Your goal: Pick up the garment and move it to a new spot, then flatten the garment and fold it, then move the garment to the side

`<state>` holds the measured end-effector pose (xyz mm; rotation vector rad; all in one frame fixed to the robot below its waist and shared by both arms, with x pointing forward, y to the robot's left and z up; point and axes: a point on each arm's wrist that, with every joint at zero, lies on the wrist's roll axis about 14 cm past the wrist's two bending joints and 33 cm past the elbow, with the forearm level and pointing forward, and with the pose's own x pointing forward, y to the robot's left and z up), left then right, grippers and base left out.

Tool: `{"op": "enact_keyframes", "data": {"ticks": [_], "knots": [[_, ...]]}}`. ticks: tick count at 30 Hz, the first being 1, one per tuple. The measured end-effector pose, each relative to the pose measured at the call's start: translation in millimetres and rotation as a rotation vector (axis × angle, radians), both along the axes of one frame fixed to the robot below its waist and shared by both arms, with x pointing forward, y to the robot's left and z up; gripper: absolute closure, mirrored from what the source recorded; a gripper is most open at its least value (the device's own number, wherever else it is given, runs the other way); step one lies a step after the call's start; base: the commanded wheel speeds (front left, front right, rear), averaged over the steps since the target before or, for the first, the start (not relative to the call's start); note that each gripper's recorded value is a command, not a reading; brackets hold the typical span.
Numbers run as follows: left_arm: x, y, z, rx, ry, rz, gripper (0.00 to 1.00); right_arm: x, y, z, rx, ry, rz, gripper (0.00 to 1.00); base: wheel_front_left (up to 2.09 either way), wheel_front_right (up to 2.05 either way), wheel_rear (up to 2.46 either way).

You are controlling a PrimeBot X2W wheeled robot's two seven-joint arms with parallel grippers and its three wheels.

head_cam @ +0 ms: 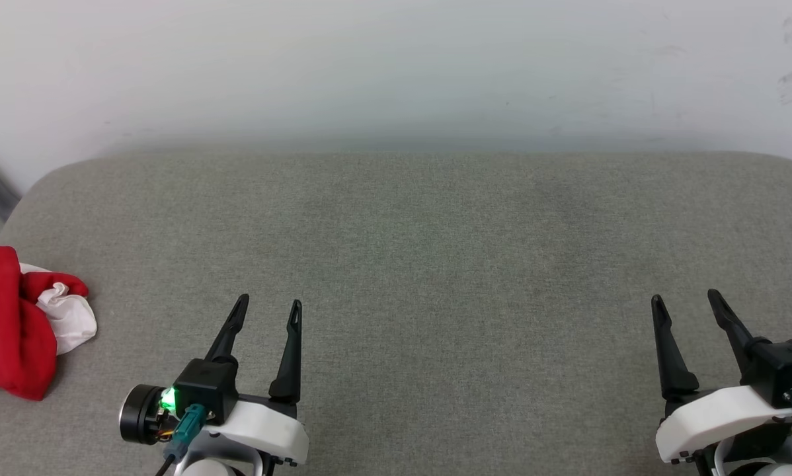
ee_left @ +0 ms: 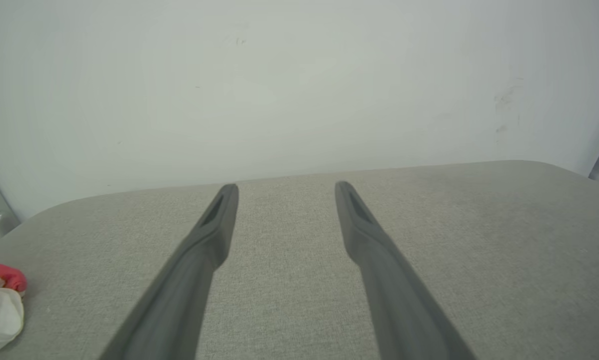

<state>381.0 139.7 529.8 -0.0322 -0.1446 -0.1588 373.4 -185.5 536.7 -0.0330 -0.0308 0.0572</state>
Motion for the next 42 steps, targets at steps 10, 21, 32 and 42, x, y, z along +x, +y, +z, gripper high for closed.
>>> {"op": "enact_keyframes", "data": {"ticks": [10, 21, 32, 42], "knots": [[2, 5, -3, -0.002, 0.009, 0.019, 0.00, 3, -1, 0, 0.002, -0.004, -0.001, 0.00, 0.00, 0.00, 0.00], [-1, 25, -2, -0.011, 0.006, 0.082, 0.00, 16, 18, 4, 0.005, -0.020, 0.052, 0.00, 0.00, 0.00, 0.00], [-27, 88, -1, -0.017, 0.005, 0.288, 0.00, 36, 82, 10, 0.006, -0.031, 0.233, 0.00, 0.00, 0.00, 0.00], [-75, 157, 8, -0.029, -0.020, 0.523, 0.00, 44, 158, 13, 0.016, -0.035, 0.443, 0.00, 0.00, 0.00, 0.00]]}}
